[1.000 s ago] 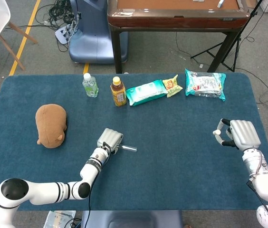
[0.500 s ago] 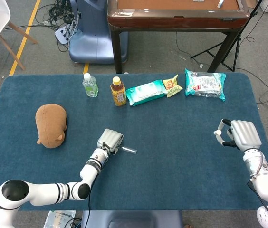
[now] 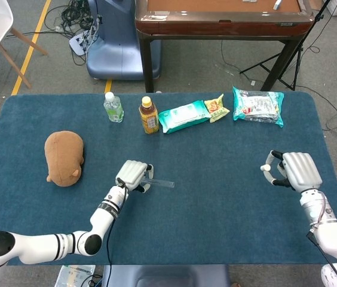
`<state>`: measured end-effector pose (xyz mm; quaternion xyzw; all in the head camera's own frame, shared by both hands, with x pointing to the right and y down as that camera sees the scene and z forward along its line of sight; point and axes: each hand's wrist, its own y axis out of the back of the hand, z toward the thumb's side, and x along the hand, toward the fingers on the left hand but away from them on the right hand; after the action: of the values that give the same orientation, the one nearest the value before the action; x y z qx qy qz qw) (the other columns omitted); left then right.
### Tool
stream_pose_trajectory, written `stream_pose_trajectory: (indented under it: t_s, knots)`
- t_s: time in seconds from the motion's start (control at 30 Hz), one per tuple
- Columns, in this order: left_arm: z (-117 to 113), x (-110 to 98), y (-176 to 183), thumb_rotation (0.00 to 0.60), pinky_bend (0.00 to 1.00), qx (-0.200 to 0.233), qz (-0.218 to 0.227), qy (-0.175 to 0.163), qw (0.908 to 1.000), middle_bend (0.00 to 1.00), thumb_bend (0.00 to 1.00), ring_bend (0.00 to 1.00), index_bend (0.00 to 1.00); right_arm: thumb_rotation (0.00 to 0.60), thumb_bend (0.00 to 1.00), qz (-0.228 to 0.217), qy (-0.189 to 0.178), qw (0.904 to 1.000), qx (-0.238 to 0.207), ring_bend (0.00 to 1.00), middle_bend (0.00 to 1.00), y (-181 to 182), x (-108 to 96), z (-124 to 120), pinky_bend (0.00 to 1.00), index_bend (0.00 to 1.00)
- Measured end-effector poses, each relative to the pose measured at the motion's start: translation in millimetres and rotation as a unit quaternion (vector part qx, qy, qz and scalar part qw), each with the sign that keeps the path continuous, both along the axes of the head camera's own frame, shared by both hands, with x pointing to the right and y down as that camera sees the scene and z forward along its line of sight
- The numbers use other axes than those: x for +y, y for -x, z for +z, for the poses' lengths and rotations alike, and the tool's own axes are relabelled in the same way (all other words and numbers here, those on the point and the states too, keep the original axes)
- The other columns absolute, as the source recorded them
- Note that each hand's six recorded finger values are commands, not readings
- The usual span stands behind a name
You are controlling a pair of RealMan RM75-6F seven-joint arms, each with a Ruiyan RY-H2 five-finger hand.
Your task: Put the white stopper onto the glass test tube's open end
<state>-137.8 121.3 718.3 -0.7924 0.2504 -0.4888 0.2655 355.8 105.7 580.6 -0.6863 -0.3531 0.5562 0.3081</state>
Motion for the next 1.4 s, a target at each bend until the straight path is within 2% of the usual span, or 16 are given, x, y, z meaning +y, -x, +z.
stream_pose_trajectory:
  t_s: [0.23, 0.43, 0.63, 0.93, 1.4]
  knots:
    - [-33, 0, 9, 0.6, 1.0, 0.063, -0.044, 0.02, 0.9969, 0.94, 0.29, 1.0, 0.63, 0.6, 0.35, -0.038, -0.012, 0.9969, -0.068, 1.0, 1.0, 45, 3, -4, 1.0, 0.58]
    - [-58, 2, 8, 0.6, 1.0, 0.122, -0.088, 0.054, 0.9872, 0.94, 0.29, 1.0, 0.63, 0.6, 0.35, -0.076, -0.026, 0.9875, -0.136, 1.0, 1.0, 92, 6, -11, 1.0, 0.58]
    - [-62, 3, 4, 0.6, 1.0, 0.141, -0.113, 0.075, 0.9807, 0.94, 0.29, 1.0, 0.63, 0.6, 0.35, -0.103, -0.032, 0.9767, -0.186, 1.0, 1.0, 130, 10, -17, 1.0, 0.58]
    - [-65, 6, -13, 0.6, 1.0, 0.161, -0.128, 0.098, 0.9738, 0.94, 0.29, 1.0, 0.63, 0.6, 0.35, -0.119, -0.032, 0.9685, -0.217, 1.0, 1.0, 162, 14, -16, 1.0, 0.59]
    - [-71, 9, -19, 0.6, 1.0, 0.183, -0.143, 0.108, 0.9668, 0.94, 0.29, 1.0, 0.63, 0.6, 0.35, -0.115, -0.029, 0.9682, -0.22, 1.0, 1.0, 176, 17, -7, 1.0, 0.59]
